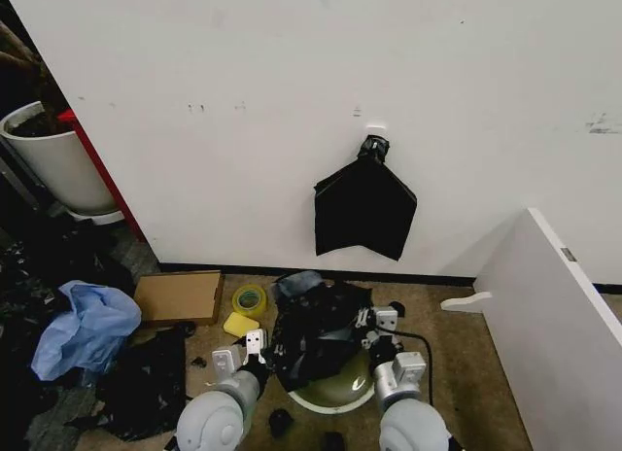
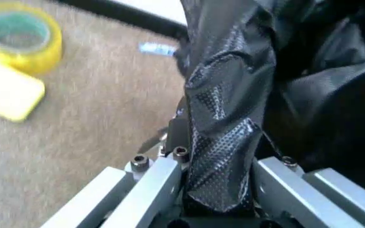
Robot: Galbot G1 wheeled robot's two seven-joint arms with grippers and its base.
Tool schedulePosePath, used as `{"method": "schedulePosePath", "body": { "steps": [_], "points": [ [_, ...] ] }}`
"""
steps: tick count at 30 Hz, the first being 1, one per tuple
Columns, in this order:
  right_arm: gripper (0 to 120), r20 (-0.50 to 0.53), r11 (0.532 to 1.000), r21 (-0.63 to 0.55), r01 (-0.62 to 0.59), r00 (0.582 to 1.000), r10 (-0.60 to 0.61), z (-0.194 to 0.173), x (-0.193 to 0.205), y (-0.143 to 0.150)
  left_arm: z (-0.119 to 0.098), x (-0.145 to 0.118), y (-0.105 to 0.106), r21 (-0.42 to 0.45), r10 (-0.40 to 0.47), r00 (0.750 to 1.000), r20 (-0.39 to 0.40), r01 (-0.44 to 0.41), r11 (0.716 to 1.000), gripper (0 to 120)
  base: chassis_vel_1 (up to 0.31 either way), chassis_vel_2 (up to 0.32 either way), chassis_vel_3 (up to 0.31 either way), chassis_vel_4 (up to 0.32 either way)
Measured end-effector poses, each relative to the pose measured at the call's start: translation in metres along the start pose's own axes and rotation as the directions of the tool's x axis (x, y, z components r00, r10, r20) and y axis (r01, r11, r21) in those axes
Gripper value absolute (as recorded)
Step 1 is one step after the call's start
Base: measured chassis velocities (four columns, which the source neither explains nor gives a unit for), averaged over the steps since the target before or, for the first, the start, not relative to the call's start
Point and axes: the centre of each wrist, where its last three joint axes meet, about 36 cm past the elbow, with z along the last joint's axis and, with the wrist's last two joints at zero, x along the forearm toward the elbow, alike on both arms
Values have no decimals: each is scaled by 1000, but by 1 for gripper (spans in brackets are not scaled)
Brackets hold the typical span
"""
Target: Place the garbage bag over the trash bin.
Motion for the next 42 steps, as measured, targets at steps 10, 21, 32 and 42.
{"method": "schedulePosePath", "body": {
  "steps": [10, 21, 32, 42],
  "points": [
    [0, 37, 998, -52, -46, 998, 47, -30, 3, -24, -17, -2, 24, -5, 2, 994, 108, -2, 1000, 1, 0, 0, 0, 0],
    [0, -74, 995, -99, -26, 997, 19, -18, 20, -20, -61, 6, 37, 102, 9, 974, 226, -32, 994, 1, 0, 0, 0, 0],
    [17, -171, 970, -242, 25, 983, -68, -3, 27, -5, -102, 9, 50, 196, -23, 956, 292, -36, 980, 1, 0, 0, 0, 0],
    [50, 87, 995, 71, 67, 994, -73, 5, 39, -7, -98, -9, 52, 197, -43, 956, 290, -16, 980, 1, 0, 0, 0, 0]
  ]
}}
